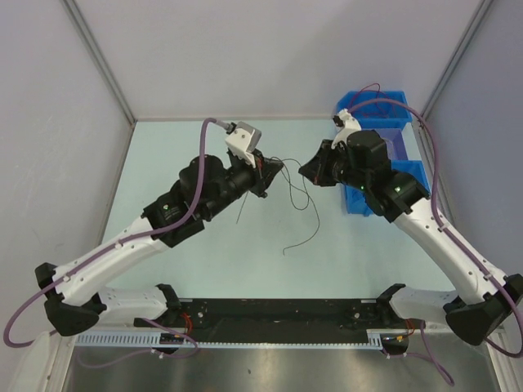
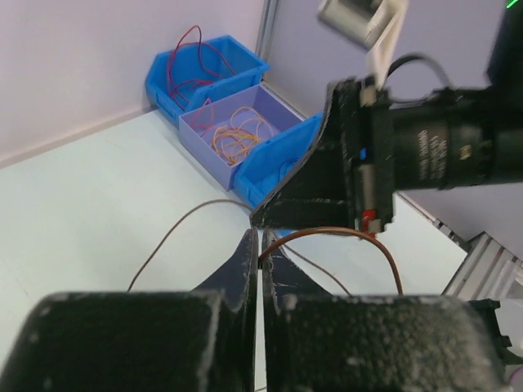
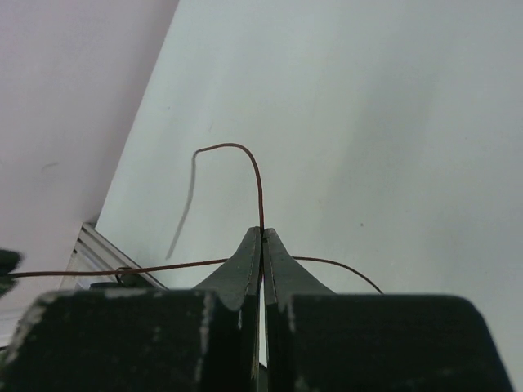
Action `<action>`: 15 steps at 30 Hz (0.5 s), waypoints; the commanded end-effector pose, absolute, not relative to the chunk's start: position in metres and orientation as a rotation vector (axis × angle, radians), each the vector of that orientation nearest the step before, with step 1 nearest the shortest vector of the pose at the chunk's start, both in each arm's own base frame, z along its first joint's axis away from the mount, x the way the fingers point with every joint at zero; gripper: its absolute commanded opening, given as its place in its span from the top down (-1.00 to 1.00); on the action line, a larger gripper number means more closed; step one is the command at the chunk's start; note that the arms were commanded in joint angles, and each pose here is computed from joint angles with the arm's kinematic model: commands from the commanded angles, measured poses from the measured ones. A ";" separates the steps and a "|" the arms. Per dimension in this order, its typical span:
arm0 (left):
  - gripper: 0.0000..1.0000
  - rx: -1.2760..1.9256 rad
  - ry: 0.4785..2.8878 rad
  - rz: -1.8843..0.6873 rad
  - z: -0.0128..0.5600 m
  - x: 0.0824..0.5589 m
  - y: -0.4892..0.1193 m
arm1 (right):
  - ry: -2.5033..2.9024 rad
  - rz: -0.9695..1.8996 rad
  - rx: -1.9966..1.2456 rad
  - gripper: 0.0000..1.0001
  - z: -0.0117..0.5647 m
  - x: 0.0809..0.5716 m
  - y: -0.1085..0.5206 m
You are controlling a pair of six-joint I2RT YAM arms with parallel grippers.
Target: Untangle the cables
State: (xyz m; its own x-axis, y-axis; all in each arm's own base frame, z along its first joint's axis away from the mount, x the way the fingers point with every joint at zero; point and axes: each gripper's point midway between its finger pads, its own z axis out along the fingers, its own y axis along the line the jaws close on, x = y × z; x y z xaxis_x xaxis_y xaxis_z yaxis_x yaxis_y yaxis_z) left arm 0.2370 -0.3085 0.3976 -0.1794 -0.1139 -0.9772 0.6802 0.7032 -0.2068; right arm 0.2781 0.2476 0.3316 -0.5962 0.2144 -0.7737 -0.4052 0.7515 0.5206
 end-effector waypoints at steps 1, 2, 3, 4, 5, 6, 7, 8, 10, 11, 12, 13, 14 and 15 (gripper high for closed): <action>1.00 0.439 1.495 -0.787 0.452 0.229 -0.291 | 2.126 0.806 -0.105 1.00 0.303 0.279 0.243; 1.00 0.436 1.487 -0.795 0.456 0.227 -0.289 | 2.135 0.816 -0.111 1.00 0.300 0.278 0.244; 1.00 0.434 1.479 -0.804 0.460 0.226 -0.288 | 2.152 0.817 -0.116 1.00 0.294 0.277 0.246; 0.99 0.435 1.466 -0.810 0.465 0.223 -0.285 | 2.178 0.817 -0.124 0.89 0.287 0.276 0.248; 0.99 0.436 1.451 -0.812 0.470 0.221 -0.283 | 2.190 0.813 -0.137 0.77 0.284 0.275 0.248; 0.99 0.434 1.448 -0.807 0.471 0.221 -0.281 | 2.206 0.803 -0.142 0.60 0.280 0.274 0.247; 0.99 0.435 1.449 -0.796 0.470 0.222 -0.280 | 2.193 0.787 -0.141 0.20 0.283 0.274 0.244; 1.00 0.426 1.466 -0.767 0.466 0.226 -0.278 | 2.177 0.767 -0.143 0.04 0.286 0.276 0.240; 1.00 0.425 1.484 -0.749 0.460 0.229 -0.276 | 2.132 0.744 -0.119 -0.27 0.297 0.279 0.229; 0.99 0.427 1.487 -0.747 0.459 0.228 -0.275 | 2.087 0.758 -0.115 -0.32 0.311 0.276 0.223; 0.99 0.426 1.489 -0.748 0.457 0.228 -0.275 | 2.059 0.749 -0.077 -0.36 0.319 0.283 0.210; 1.00 0.429 1.494 -0.748 0.454 0.228 -0.275 | 2.034 0.775 -0.080 -0.38 0.328 0.281 0.206; 0.99 0.431 1.497 -0.746 0.452 0.228 -0.275 | 2.000 0.787 -0.072 -0.38 0.339 0.279 0.198; 0.99 0.430 1.499 -0.745 0.451 0.228 -0.274 | 1.970 0.776 -0.047 -0.38 0.347 0.283 0.185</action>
State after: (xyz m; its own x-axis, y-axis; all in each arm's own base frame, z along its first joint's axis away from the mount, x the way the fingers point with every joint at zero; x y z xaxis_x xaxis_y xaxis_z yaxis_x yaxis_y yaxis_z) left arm 0.2281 -0.2830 0.4460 -0.1111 -0.1806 -0.9773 0.6824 0.7010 -0.2071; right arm 0.2810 0.2220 0.2906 -0.6576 0.1863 -0.7300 -0.3115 0.8150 0.4886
